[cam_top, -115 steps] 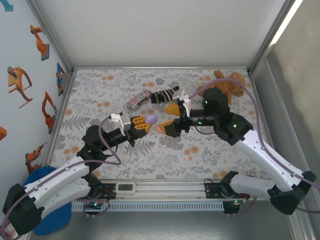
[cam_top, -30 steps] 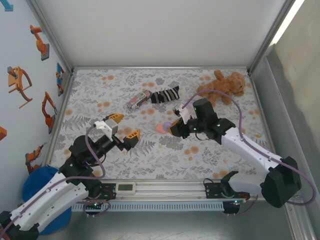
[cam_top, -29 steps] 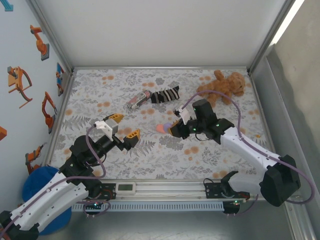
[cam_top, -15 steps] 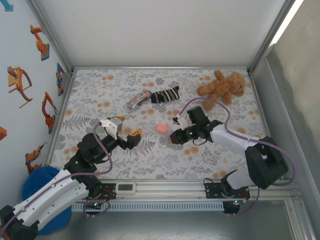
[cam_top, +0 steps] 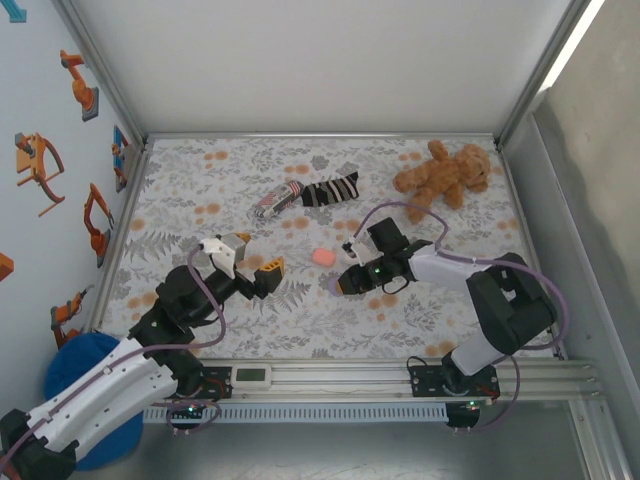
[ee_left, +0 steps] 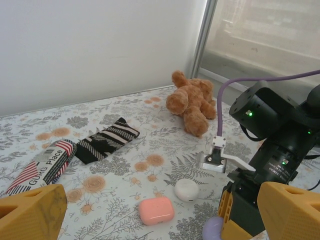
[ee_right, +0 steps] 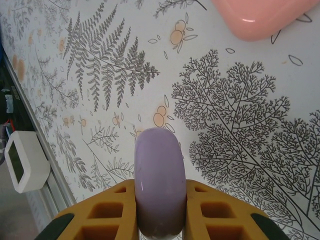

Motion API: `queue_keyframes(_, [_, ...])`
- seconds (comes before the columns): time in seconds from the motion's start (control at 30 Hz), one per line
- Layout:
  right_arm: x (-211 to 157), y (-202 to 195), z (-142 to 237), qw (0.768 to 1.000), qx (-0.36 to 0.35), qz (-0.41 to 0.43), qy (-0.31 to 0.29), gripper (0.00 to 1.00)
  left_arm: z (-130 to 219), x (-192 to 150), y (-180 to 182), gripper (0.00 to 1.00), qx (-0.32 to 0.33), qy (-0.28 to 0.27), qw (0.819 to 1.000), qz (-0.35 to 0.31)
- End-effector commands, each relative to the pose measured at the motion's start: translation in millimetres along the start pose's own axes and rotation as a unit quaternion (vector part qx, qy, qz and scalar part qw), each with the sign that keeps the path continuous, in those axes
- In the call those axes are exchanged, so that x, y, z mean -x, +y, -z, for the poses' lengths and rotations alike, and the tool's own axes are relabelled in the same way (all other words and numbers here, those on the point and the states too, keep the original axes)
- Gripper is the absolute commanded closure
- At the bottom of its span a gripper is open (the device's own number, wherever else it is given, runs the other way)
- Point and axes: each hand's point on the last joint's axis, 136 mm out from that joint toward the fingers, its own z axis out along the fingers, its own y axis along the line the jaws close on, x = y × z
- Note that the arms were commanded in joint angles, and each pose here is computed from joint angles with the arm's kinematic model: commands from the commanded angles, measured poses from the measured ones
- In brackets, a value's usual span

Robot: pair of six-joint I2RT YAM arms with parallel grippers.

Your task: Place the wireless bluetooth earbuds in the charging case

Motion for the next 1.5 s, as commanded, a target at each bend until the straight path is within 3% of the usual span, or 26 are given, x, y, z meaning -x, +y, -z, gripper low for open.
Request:
queue_keyframes(0.0, [0.0,-0.8,-4.9,1.000,0.015,-0.006,0.006,0.80,3.0,2.9,-0.2,0.04,-0.001,-0.005,1.000,0.003])
queue_keyframes(0.47, [-5.1,-12.7,-16.5,0.999,0.010,-0.023,0.030,0.77,3.1,2.4,0.7,0.04,0.003,-0.004,1.000,0.002])
queue_keyframes(0.7, [-0.7,-13.4,-12.6,1.000,0.004,-0.019,0.022,0.64,2.8,4.8,1.2,0.04,0.005,-0.004,1.000,0.000])
queue_keyframes(0.9, [2.2,-15.7,-6.7,1.000,-0.009,-0.015,0.016,0.59,4.2,6.7,3.0,0.04,0.010,-0.006,1.000,-0.002])
queue_keyframes(1.47, [28.2,-7.9,55.9,0.995,-0.081,0.039,-0.045,0.57,11.1,14.2,31.2,0.04,0.095,-0.009,0.995,-0.005])
